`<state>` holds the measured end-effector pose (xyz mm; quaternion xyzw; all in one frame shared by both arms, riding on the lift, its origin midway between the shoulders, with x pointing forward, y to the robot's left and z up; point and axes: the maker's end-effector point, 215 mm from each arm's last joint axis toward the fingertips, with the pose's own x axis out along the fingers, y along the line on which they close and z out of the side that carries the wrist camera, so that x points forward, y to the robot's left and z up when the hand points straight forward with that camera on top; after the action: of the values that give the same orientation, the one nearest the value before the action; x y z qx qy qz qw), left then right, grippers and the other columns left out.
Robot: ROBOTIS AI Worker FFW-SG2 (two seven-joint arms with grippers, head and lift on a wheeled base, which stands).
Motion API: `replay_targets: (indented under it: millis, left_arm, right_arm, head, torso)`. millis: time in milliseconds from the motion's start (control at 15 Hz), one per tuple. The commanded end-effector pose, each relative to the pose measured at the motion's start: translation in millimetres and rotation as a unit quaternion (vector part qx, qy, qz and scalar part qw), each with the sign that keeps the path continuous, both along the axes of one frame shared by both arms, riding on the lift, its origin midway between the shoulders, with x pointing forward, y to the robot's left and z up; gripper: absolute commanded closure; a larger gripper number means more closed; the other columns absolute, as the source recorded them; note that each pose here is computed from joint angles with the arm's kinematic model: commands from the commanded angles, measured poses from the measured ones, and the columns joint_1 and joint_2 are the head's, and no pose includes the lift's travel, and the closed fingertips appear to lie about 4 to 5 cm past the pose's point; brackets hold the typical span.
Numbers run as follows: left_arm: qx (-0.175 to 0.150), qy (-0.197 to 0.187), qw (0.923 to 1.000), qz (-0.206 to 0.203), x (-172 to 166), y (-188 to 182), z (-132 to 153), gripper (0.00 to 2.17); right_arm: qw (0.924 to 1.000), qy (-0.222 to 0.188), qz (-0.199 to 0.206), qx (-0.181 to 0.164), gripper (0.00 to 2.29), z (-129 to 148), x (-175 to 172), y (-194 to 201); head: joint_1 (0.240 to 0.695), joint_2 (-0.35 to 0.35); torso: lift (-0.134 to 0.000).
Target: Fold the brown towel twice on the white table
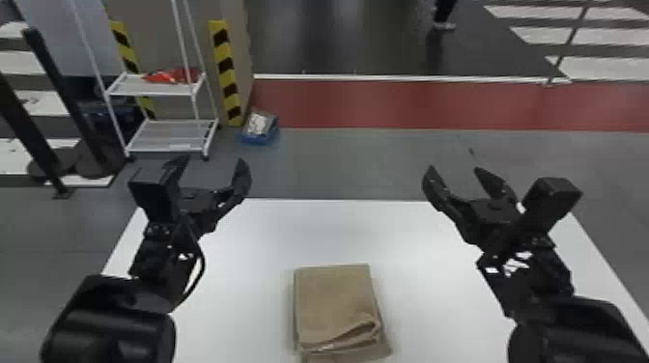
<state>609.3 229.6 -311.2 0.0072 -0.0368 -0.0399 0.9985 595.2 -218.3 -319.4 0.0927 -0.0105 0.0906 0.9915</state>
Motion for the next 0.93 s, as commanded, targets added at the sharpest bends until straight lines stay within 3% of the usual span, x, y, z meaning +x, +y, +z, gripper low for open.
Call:
replay_targets:
  millis: [0,867]
  left_arm:
    - [0.001,0.0,1.0,0.0,-0.3,1.9,-0.2,0.02]
    - [-0.001,0.0,1.0,-0.005,-1.6,1.7,0.8,0.02]
  right_arm:
    - [1.0,0.003,0.004,-0.002,0.07,-0.8,2.5,5.9]
    - [1.0,0.003,0.003,-0.006,0.07,2.9,7.7,10.4]
  head:
    - [0.647,0.01]
    - [0.647,0.019]
  torso:
    - [0.0]
    - [0.0]
